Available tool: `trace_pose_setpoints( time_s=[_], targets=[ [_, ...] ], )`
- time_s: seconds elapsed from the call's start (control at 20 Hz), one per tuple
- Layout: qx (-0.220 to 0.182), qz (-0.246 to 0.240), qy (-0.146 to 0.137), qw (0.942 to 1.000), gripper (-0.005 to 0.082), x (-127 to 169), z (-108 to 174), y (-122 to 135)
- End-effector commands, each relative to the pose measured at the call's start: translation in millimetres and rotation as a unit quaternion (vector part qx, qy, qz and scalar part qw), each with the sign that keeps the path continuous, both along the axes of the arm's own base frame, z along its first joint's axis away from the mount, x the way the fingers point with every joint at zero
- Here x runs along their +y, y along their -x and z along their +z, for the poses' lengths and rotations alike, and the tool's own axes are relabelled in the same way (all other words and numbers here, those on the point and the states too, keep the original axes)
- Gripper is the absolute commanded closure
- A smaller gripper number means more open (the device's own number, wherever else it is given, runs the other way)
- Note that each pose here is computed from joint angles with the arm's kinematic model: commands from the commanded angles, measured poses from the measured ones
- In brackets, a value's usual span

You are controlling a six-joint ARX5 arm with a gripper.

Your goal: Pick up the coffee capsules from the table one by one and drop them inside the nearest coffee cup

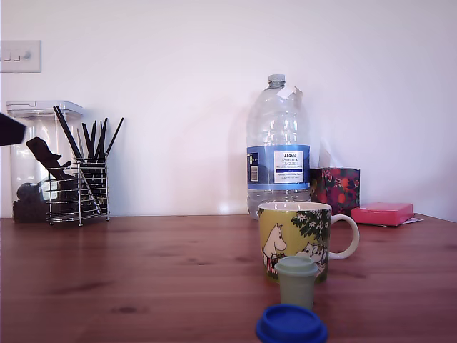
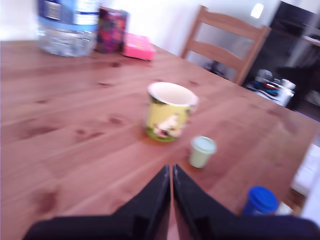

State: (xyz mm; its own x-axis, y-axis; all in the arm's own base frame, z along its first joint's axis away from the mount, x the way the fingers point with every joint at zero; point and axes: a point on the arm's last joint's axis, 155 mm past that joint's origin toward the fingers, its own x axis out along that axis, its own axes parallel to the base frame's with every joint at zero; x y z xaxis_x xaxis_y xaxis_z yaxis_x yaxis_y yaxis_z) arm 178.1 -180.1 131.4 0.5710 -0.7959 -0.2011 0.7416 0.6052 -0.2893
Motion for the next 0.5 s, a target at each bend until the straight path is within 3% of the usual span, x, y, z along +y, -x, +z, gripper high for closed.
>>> trace_pose_setpoints(
  time_s=[0.0, 0.2, 0.45],
  targets=[
    [-0.002, -0.028, -0.013, 0.9995, 0.0791, -10, -7, 5],
    [0.0, -0.091, -0.053, 0.9944, 0.0791, -38, -23, 19],
    [-0.003, -0.153, -0.123, 0.9805, 0.0791, -71, -40, 28]
  ],
)
